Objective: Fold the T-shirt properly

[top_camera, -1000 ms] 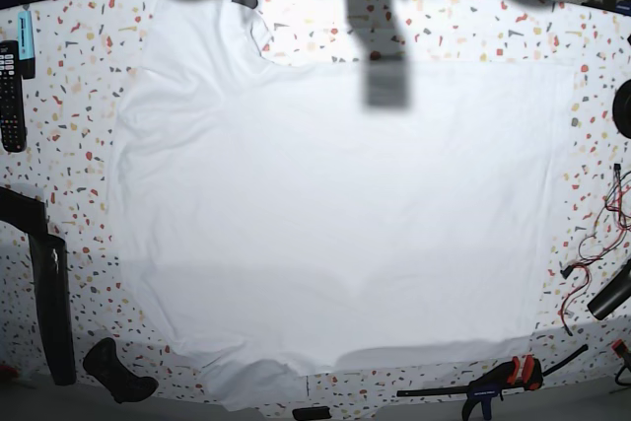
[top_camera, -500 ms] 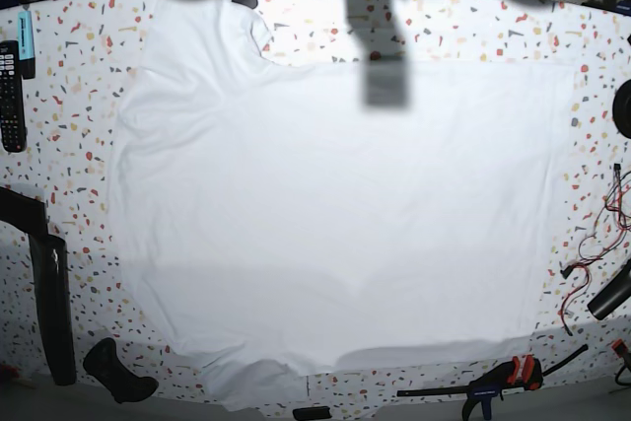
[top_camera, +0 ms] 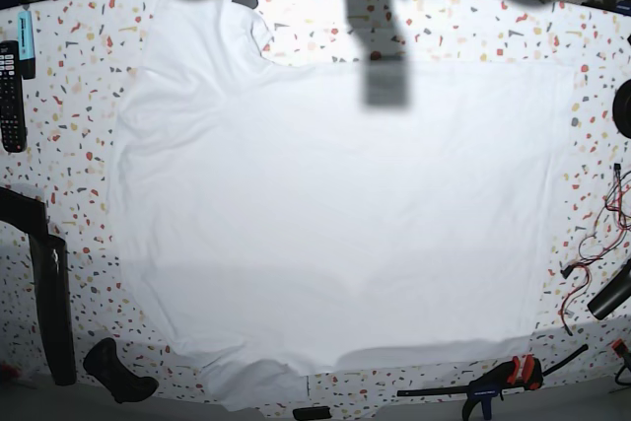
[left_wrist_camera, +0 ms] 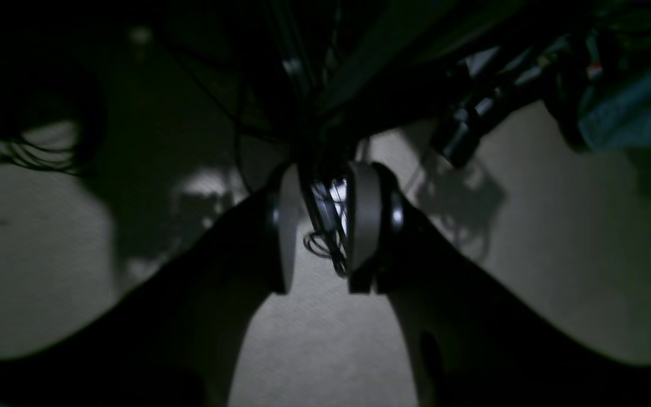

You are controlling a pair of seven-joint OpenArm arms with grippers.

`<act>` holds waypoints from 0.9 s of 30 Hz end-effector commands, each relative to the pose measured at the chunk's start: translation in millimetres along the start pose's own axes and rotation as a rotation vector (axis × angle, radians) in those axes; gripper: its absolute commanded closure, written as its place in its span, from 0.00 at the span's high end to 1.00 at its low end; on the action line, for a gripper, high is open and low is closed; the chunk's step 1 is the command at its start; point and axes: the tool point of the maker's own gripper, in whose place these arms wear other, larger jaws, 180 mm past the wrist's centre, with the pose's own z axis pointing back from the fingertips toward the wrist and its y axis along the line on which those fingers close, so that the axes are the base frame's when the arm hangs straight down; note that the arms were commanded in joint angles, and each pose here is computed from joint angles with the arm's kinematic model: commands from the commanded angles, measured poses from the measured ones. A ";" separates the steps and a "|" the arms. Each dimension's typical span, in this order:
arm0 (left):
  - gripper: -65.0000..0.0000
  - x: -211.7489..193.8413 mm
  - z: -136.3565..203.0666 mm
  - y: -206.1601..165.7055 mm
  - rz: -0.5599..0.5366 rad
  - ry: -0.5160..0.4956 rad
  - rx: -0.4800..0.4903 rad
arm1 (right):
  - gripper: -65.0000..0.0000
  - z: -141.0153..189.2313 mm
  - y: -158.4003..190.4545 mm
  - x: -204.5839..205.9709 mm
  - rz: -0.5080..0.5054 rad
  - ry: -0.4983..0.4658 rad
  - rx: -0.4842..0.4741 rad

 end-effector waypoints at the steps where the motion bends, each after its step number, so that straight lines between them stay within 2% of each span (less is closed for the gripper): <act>1: 0.23 -2.7 14.0 -1.6 0.005 0.002 0.002 | 0.43 10.7 -0.6 0.6 -0.008 -0.014 -0.004; 8: 0.23 21.6 30.8 6.5 -0.012 -0.052 0.019 | 0.43 22.5 -0.8 71.1 -0.027 -0.199 -0.001; 13: 0.23 43.3 26.0 1.0 -0.020 -0.111 0.009 | 0.43 26.7 12.1 118.4 0.069 -0.321 0.035; 21: 0.23 92.0 14.2 -20.2 0.003 -0.256 0.014 | 0.43 27.8 20.7 171.7 0.193 -0.460 0.050; 27: 0.23 121.8 12.3 -23.7 -0.033 -0.311 0.003 | 0.43 18.9 13.1 200.6 0.211 -0.528 0.029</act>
